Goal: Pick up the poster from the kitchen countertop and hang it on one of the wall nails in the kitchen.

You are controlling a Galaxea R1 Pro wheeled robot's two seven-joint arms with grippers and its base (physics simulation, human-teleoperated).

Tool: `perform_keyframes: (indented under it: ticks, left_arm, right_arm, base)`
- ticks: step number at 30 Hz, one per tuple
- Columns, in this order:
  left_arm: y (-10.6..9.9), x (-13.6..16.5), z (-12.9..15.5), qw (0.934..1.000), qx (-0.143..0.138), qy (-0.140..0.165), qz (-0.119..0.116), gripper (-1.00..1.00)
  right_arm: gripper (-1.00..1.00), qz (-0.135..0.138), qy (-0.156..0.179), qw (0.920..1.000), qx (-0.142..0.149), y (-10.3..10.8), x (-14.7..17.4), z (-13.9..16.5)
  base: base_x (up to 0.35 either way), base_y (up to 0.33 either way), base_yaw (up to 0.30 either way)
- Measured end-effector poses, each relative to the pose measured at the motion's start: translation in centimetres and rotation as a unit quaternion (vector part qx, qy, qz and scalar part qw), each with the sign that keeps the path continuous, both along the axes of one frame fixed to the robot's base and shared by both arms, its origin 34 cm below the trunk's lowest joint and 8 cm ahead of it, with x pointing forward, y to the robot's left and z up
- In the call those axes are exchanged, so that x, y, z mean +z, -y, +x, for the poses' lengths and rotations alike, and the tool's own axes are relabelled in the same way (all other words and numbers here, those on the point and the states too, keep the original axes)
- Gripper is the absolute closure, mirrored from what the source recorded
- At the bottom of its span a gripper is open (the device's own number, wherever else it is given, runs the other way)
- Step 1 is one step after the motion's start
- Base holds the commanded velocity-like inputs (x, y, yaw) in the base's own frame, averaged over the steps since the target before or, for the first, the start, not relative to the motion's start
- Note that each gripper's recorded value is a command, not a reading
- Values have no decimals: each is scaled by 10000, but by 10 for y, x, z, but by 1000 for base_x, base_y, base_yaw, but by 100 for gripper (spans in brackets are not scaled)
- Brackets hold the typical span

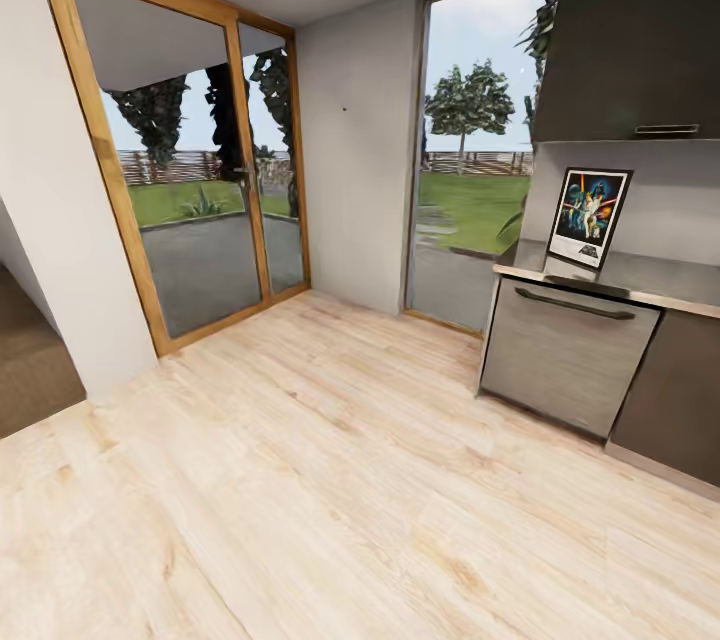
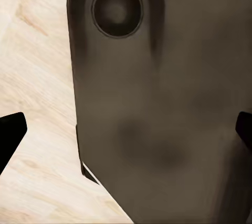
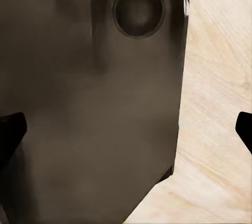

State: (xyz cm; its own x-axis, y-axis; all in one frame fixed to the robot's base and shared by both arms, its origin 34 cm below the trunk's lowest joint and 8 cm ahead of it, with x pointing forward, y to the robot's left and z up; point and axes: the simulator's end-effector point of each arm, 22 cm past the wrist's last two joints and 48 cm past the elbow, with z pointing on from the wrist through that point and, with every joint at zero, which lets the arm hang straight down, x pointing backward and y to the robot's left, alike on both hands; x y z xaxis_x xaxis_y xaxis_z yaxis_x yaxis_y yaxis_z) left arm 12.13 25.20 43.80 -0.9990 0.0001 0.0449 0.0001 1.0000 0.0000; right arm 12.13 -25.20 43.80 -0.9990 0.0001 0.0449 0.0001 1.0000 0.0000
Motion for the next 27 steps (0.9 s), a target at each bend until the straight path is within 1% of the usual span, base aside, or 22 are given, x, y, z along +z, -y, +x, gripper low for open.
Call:
perform_keyframes:
  ticks: [2,6,9,18,23,24,27]
  left_arm:
    - [8,0,-1,10000,2,47,-46,-100]
    - [26,1,-4,9998,9,137,-163,-100]
    - [40,1,4,9994,19,221,-247,-100]
    - [41,2,29,9985,27,472,-258,-100]
    - [41,2,42,9978,31,612,-258,-100]
    - [40,2,40,9980,26,584,-255,-100]
    - [51,3,49,9969,27,714,-325,-100]
  right_arm:
    - [-100,-1,165,9999,-30,-6,-1,17]
    - [-100,-37,498,9987,-19,-4,0,51]
    - [-100,-37,753,9971,-21,-4,1,76]
    - [-100,-37,1273,9919,-26,-4,8,141]
    - [-100,-37,1421,9898,-29,-4,11,156]
    - [-100,-21,1336,9910,-17,-4,9,147]
    - [-100,-53,1546,9880,-15,5,13,166]
  base:
    - [0,0,0]
    - [0,0,0]
    - [0,0,0]
    - [0,0,0]
    - [0,0,0]
    - [0,0,0]
    - [0,0,0]
